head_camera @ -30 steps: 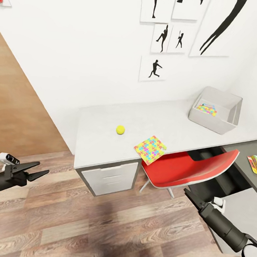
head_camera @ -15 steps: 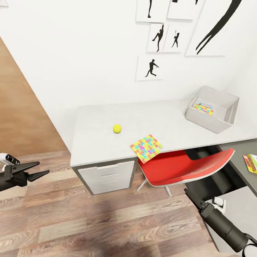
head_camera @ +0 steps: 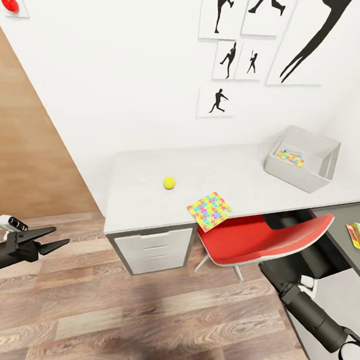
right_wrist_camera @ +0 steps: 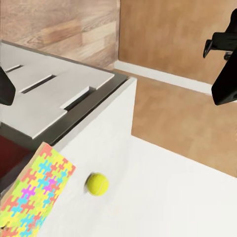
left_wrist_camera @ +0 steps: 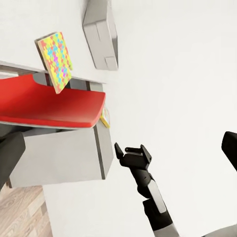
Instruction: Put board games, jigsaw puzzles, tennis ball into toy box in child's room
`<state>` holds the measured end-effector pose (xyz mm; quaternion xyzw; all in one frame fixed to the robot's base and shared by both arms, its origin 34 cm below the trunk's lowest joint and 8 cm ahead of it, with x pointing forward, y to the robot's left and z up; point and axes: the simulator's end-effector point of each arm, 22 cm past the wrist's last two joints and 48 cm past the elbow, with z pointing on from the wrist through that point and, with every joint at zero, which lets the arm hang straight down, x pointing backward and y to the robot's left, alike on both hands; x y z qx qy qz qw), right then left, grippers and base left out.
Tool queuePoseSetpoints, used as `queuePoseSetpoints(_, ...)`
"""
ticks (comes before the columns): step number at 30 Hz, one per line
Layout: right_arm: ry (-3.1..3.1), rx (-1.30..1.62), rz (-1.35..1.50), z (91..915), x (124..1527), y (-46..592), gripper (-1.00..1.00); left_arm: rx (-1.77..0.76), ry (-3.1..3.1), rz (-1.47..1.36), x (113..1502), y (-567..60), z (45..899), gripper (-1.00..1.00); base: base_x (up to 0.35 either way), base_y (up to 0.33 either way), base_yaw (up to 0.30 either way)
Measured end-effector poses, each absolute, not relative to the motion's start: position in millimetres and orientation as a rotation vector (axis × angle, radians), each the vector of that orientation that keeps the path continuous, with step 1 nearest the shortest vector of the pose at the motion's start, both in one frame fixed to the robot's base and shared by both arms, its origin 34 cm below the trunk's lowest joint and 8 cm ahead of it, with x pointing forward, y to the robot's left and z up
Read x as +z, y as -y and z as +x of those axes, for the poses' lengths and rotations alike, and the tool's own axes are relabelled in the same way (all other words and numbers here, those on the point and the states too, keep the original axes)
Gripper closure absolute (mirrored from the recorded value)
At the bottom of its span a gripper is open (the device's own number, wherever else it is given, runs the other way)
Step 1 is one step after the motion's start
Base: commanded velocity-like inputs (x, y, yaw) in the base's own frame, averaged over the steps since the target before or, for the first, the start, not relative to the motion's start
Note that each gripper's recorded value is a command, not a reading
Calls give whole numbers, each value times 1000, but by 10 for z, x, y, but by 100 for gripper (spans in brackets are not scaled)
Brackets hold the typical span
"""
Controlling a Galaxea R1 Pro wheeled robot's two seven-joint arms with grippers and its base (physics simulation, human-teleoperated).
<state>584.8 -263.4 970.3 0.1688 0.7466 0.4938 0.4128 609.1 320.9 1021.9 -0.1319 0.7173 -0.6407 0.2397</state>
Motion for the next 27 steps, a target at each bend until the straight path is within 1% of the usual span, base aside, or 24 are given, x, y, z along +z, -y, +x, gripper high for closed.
queuePoseSetpoints(11,-1847,1224,406,5876,9806,2661,-100,-1753,-1955,-345,10294,-3197,6082,-100,0,0,73)
queuePoseSetpoints(21,-1832,1221,396,5881,9887,2672,-100,-1748,-1954,-328,10330,-3158,6064,-100,0,-1,10)
queuePoseSetpoints(27,-1813,1233,380,5876,9963,2658,-100,-1751,-1944,-322,10364,-3133,6059,-100,0,-118,0)
